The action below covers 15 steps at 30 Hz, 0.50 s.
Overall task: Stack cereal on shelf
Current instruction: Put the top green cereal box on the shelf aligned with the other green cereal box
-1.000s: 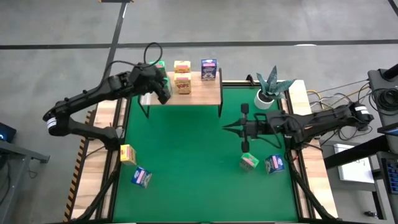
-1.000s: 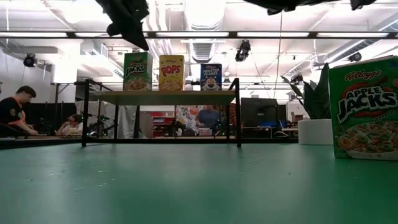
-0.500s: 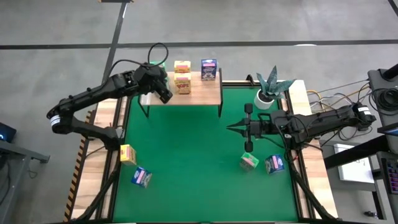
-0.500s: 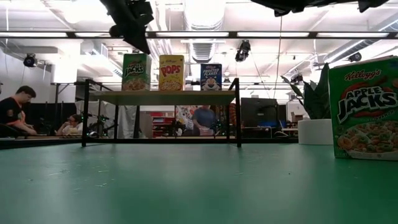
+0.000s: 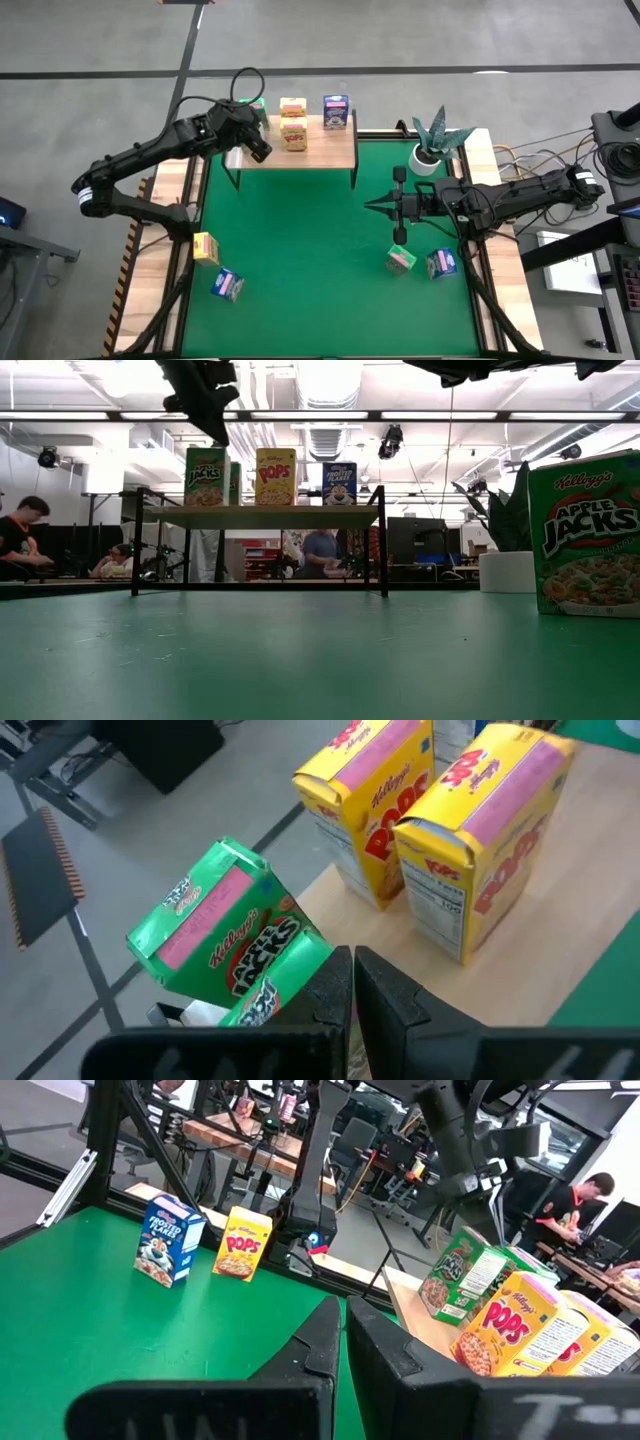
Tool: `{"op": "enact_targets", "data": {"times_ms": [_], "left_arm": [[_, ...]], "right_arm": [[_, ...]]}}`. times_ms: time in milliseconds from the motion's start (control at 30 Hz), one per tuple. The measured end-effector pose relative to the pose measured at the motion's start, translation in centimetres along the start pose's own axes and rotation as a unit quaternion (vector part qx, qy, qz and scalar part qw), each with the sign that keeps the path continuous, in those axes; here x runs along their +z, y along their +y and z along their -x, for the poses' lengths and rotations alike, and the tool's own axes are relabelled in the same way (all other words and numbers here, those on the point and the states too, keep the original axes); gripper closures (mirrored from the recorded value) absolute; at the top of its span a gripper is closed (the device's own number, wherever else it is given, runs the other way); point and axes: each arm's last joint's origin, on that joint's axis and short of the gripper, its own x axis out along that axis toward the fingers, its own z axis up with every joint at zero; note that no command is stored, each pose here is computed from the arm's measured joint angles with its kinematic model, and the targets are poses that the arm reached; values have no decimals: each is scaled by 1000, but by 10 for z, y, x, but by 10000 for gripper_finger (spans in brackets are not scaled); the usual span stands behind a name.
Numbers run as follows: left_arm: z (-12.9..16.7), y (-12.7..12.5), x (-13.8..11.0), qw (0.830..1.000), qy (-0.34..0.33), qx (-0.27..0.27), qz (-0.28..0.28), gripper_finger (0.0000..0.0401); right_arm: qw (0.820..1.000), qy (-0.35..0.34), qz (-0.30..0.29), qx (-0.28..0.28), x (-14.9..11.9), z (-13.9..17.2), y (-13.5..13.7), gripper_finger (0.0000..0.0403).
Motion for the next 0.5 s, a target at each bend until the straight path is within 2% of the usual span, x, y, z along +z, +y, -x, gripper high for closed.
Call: {"op": "enact_targets", "data": {"times_ms": [333,500], "left_arm": [[22,4,1,1000,-8,-11,0,401],[30,11,-12,1000,19,-5,-23,401]], "right_arm": [[1000,1,0,0,0,0,0,390],[1000,2,0,-1,0,0,0,390]]}}
